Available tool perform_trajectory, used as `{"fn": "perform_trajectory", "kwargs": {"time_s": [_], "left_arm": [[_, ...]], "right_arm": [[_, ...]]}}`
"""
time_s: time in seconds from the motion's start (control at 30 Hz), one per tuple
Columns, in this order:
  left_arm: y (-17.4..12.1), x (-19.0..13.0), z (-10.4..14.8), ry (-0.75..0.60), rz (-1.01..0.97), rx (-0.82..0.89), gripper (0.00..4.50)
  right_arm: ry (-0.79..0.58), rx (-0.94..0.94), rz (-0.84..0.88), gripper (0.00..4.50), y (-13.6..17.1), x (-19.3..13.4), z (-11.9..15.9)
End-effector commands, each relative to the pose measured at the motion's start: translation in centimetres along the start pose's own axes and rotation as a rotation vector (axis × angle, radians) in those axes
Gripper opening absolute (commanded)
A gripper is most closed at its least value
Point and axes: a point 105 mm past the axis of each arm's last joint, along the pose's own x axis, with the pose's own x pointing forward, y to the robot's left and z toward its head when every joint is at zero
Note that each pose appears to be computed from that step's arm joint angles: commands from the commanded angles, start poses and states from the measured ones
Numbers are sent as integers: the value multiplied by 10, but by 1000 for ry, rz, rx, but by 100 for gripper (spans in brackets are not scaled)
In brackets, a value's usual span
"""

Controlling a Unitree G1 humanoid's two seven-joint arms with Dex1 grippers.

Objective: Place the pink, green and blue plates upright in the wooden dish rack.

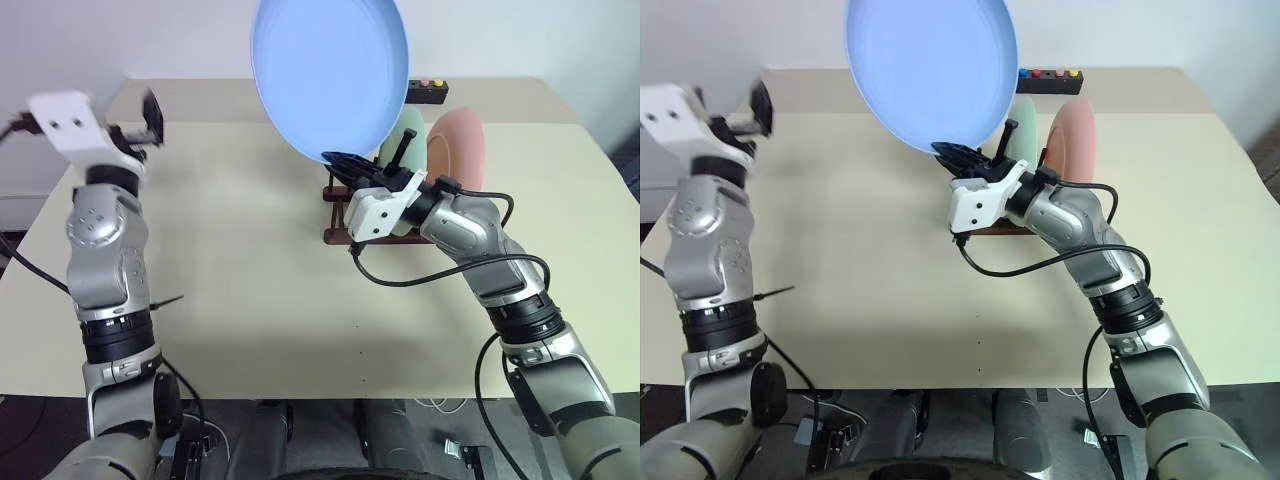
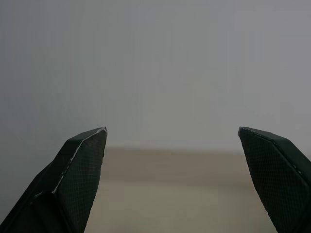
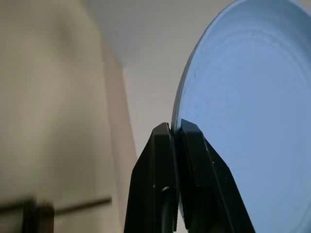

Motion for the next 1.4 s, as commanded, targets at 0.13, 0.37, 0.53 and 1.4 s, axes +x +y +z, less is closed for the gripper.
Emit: {"fn": "perform_trajectory", "kwargs": {"time_s": [0.13, 0.37, 0.53, 1.4], "left_arm": [[-62, -36, -37, 92, -377, 72, 444], [-105, -82, -71, 186, -686, 72, 444], [-120, -104, -83, 236, -817, 75, 444], [-140, -131, -79, 253, -977, -22, 444]], "right_arm": [[-219, 351, -48, 0, -24, 0, 47], [-246, 853, -22, 0, -18, -8, 46], [-272, 1117, -40, 0, -14, -13, 46], [-129, 1460, -131, 0, 0, -21, -3]]}}
